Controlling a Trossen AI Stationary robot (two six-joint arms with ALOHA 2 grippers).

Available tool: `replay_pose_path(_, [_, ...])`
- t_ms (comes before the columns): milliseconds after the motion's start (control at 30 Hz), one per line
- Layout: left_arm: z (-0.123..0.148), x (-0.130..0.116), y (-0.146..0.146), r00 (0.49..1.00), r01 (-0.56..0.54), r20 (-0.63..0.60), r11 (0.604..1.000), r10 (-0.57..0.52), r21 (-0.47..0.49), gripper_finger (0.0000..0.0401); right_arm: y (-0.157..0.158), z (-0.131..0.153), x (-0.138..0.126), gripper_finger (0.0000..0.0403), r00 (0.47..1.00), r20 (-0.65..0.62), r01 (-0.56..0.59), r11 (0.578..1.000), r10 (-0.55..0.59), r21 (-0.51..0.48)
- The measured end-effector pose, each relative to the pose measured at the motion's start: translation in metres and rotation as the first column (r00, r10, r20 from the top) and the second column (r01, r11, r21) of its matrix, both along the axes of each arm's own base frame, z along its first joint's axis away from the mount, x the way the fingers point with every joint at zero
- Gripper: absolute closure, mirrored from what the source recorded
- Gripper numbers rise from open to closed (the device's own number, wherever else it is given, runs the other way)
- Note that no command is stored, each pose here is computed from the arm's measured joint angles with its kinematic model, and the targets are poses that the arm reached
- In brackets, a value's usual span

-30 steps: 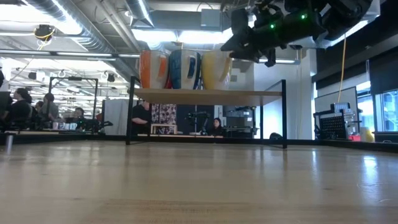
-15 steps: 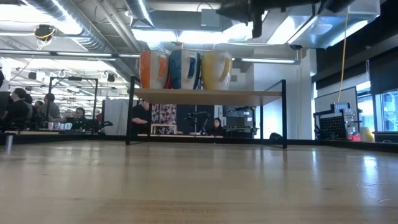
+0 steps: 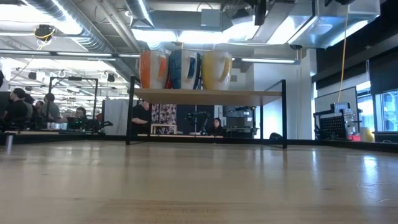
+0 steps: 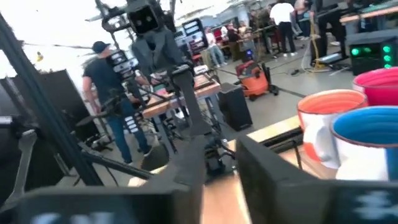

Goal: Place coffee mugs
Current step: Return to Home Position

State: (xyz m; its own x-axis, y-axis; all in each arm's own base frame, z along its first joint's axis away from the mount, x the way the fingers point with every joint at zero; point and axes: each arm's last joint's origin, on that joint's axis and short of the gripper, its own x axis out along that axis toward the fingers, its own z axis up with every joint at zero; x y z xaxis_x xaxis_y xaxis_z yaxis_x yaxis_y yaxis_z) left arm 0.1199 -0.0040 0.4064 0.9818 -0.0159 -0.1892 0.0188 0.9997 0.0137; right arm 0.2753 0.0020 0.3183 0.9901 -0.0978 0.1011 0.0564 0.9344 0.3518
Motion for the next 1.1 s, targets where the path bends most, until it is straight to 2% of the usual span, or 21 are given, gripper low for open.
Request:
replay_pose_path(100, [-0.004,-0.002,-0.002,0.997,0.07,0.033,0.997,-0.07,-0.012,0.0393,0.001,-0.001,0.0,0.0375,0.999,0.003,-0.032,0.999,0.033,-0.025])
replay_pose_path(167, [-0.012,-0.004,-0.002,0.994,0.088,0.058,0.996,-0.087,-0.015,0.0396,0.001,-0.005,-0.001,0.0395,0.999,-0.003,-0.044,0.999,0.044,-0.029])
replay_pose_path(367, [-0.044,-0.011,-0.003,0.98,0.115,0.169,0.993,-0.106,-0.039,0.0395,0.003,-0.02,-0.007,0.0375,0.992,0.072,-0.101,0.995,0.099,0.013])
replay_pose_path(467, [-0.062,-0.016,-0.002,0.982,0.103,0.165,0.994,-0.094,-0.045,0.0391,0.003,-0.028,-0.011,0.0382,0.988,0.096,-0.12,0.993,0.117,0.024])
replay_pose_path(600, [-0.082,-0.023,0.0,0.993,0.022,0.121,0.998,-0.015,-0.052,0.0392,0.003,-0.036,-0.013,0.0394,0.988,0.091,-0.131,0.99,0.126,0.048])
replay_pose_path(767, [-0.089,-0.026,0.002,0.993,-0.022,0.118,0.999,0.025,-0.029,0.0398,0.004,-0.046,-0.013,0.04,0.989,0.005,-0.151,0.987,0.151,0.058])
replay_pose_path(900, [-0.088,-0.026,0.002,0.992,-0.031,0.122,0.999,0.034,-0.029,0.0399,0.004,-0.046,-0.013,0.04,0.988,0.006,-0.151,0.983,0.151,0.109])
replay_pose_path(1000, [-0.09,-0.026,0.004,0.987,-0.117,0.108,0.992,0.12,-0.04,0.0399,0.006,-0.045,-0.013,0.04,0.977,0.005,-0.213,0.977,0.212,0.027])
replay_pose_path(1100, [-0.091,-0.03,0.005,0.987,-0.122,0.097,0.992,0.125,-0.037,0.0399,0.009,-0.039,-0.024,0.04,0.939,0.011,-0.343,0.937,0.345,-0.066])
